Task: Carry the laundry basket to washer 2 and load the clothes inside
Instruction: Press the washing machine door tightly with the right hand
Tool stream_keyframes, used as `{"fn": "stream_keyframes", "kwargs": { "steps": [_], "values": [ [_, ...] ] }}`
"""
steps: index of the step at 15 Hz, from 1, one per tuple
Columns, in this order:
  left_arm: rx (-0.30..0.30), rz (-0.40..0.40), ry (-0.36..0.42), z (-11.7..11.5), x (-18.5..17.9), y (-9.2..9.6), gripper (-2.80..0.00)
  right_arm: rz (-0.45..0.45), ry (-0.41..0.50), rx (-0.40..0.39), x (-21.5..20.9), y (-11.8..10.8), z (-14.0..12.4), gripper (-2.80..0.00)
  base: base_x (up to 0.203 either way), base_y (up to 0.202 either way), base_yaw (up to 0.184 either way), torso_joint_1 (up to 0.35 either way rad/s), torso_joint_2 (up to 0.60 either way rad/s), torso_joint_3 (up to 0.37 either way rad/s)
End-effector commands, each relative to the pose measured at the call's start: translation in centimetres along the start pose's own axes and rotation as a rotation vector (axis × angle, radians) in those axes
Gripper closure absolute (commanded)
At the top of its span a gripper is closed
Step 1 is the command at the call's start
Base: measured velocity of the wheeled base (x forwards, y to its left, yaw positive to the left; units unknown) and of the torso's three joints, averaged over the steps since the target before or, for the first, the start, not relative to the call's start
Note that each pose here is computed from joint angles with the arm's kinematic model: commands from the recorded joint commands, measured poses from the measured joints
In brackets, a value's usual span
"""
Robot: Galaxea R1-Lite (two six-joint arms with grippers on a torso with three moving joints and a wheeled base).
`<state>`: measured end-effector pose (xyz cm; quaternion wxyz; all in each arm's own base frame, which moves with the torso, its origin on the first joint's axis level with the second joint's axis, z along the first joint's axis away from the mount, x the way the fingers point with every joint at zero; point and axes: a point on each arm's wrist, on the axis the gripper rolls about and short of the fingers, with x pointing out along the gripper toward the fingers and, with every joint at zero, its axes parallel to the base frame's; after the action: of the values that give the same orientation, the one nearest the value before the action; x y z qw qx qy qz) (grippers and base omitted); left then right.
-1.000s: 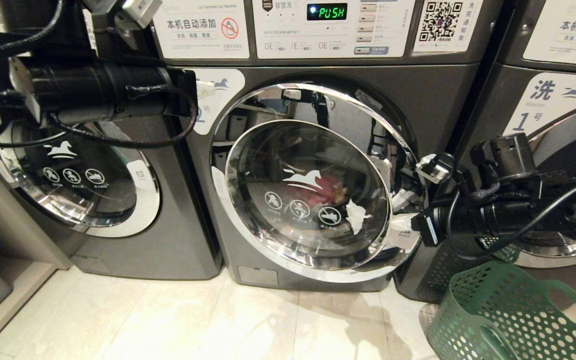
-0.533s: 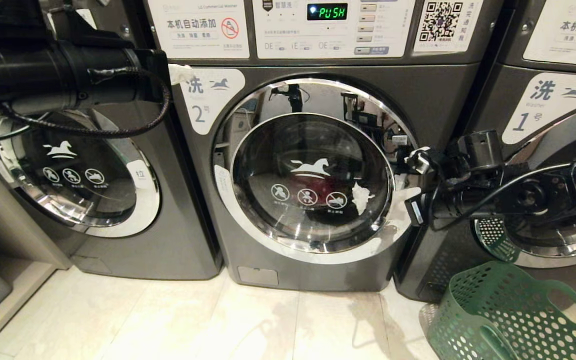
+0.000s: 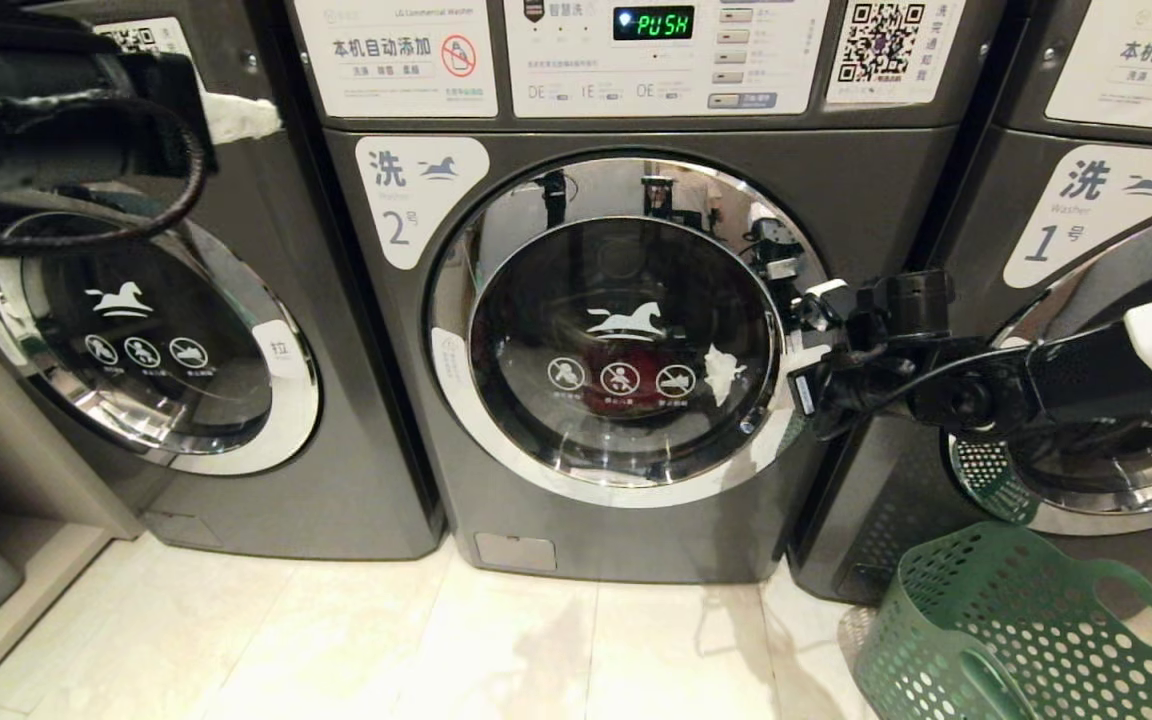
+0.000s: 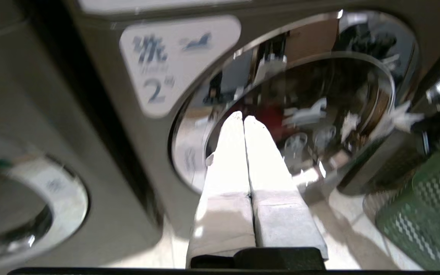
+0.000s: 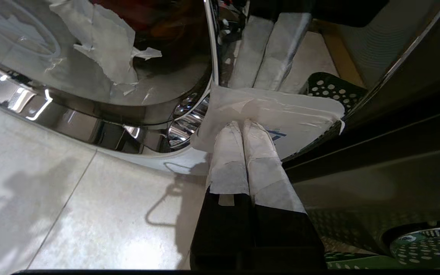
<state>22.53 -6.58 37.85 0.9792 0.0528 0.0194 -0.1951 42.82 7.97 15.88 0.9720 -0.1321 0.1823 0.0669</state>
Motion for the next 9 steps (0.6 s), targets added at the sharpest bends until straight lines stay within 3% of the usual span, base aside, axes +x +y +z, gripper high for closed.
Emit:
{"fn": "stream_keyframes", "kwargs": {
  "steps": [1, 5, 9],
  "values": [
    [-0.004, 0.033, 0.024, 0.5, -4.8, 0.1, 0.00, -0.019, -0.001, -0.001, 1.8, 0.2, -0.4, 0.00, 0.000, 0.000, 0.000, 0.000, 0.00, 0.000],
    [-0.050, 0.072, 0.254, -1.8, -15.7, -1.4, 0.00, -0.121, -0.047, 0.011, 4.9, -0.3, 0.4, 0.00, 0.000, 0.000, 0.000, 0.000, 0.00, 0.000],
    [-0.079, 0.151, 0.318, -4.4, -22.3, -2.8, 0.00, -0.126, -0.045, 0.010, 4.5, -0.4, 0.5, 0.00, 0.000, 0.000, 0.000, 0.000, 0.00, 0.000]
  ]
}}
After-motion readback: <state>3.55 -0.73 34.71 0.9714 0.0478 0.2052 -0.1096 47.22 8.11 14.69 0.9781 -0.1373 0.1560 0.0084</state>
